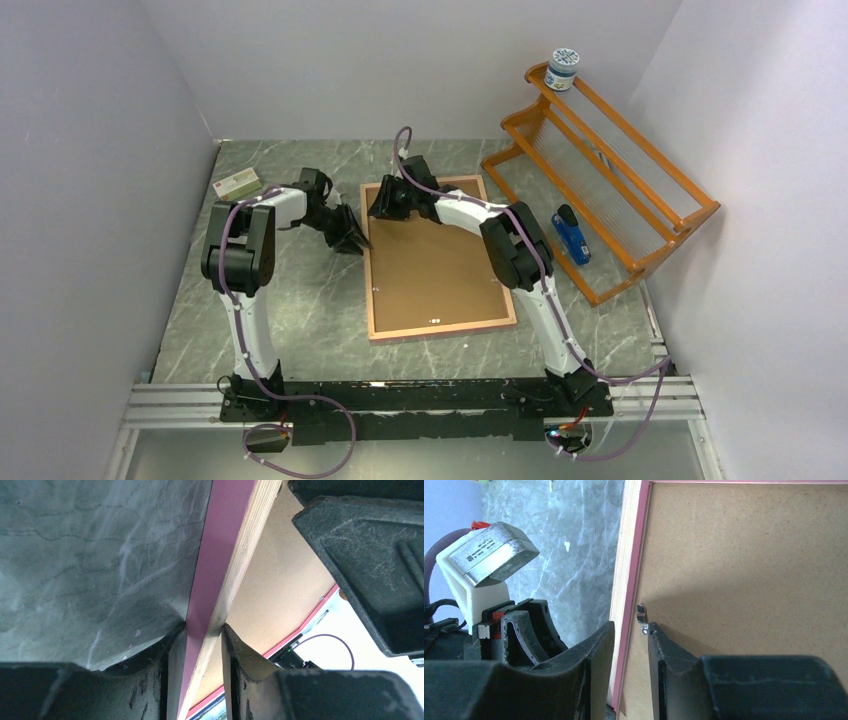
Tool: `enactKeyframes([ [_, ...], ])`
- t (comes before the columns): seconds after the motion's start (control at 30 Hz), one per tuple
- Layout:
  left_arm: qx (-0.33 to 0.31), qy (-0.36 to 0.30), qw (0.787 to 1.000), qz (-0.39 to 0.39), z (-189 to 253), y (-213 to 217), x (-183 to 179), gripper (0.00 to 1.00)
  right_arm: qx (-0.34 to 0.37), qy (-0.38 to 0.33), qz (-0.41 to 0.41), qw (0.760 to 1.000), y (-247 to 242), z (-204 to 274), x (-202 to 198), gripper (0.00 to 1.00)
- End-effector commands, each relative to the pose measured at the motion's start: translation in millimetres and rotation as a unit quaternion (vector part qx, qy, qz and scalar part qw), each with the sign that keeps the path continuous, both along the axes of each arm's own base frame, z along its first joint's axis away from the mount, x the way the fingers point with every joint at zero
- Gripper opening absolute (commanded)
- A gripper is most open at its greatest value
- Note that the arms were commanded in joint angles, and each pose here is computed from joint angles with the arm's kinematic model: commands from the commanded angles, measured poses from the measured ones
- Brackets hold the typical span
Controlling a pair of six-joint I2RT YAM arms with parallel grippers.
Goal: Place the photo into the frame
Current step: Install the photo frame at the center of the board.
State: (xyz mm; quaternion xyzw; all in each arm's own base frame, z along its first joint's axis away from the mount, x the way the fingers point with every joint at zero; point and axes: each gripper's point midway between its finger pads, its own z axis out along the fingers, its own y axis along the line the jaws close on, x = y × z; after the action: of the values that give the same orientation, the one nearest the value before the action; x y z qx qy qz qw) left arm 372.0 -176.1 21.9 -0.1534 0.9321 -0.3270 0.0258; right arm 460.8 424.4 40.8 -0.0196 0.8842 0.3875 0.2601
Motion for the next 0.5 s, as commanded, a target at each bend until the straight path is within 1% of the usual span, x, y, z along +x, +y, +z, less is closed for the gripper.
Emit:
enactKeyframes([
  [0.0,0.034,0.020,0.999,-0.001,-22,8,-14,0.36,-0.003,0.027,0.018,0.999,4,-26,-9,0.35],
  [0.17,0.037,0.025,0.999,-0.002,-25,9,-16,0.32,0.000,0.030,0.023,0.999,6,-34,-10,0.35],
  [0.47,0.045,0.032,0.998,-0.007,-29,12,-21,0.31,0.003,0.027,0.035,0.999,11,-41,-8,0.35],
])
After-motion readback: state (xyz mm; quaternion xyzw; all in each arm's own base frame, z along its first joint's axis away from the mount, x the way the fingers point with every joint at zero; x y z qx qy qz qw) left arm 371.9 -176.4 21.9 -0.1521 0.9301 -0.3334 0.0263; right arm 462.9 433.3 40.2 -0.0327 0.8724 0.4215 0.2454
